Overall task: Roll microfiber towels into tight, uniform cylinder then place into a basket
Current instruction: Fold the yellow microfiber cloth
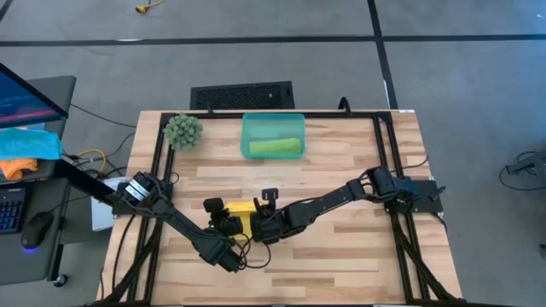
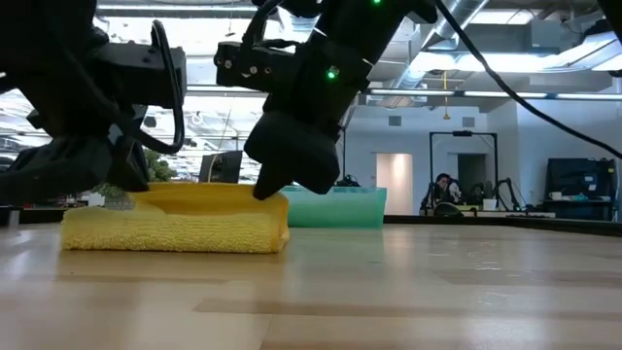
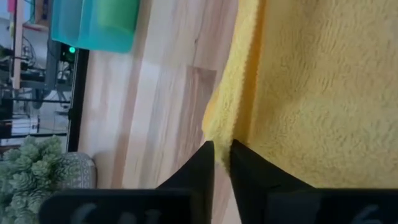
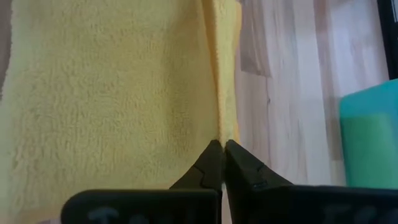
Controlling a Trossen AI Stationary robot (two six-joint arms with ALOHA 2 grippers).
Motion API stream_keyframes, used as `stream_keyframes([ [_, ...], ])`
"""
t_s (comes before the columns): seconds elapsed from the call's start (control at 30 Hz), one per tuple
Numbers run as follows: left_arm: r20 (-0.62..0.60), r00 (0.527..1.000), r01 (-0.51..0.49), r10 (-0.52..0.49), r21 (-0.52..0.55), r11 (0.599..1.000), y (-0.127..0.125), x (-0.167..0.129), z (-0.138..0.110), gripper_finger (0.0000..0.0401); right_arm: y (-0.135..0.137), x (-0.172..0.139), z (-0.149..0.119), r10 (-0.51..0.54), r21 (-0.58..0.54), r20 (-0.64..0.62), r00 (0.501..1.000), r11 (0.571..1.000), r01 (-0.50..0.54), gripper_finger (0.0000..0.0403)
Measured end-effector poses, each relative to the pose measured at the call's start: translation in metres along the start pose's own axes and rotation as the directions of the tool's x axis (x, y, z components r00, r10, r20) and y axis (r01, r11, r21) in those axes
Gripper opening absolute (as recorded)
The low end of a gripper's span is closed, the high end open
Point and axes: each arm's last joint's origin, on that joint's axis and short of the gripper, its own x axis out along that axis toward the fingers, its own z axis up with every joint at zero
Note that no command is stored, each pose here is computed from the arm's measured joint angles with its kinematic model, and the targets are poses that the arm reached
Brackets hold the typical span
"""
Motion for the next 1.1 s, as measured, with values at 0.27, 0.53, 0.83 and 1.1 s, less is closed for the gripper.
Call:
stream_keyframes([
  [0.27,-0.048,0.998,0.03,-0.03,-0.01,1.0,0.0,0.001,0.0,0.0118,0.001,0.0,0.0,0.023,0.009,0.004,1.0,1.0,-0.023,0.0058],
  [0.53,-0.066,0.998,0.008,-0.007,0.008,1.0,0.003,0.0,-0.001,0.0156,-0.002,0.001,-0.002,0.021,0.034,-0.02,1.0,0.999,-0.02,0.0127],
  [0.83,0.014,0.998,-0.059,0.059,-0.021,0.998,0.01,-0.009,0.008,0.0158,-0.007,-0.001,-0.005,0.021,0.047,-0.055,0.998,0.999,-0.018,0.0151],
  [1.1,0.025,0.985,-0.17,0.17,-0.023,0.985,0.027,-0.034,0.009,0.0158,-0.025,-0.035,-0.012,0.018,0.099,-0.145,0.989,0.995,-0.004,0.0133],
])
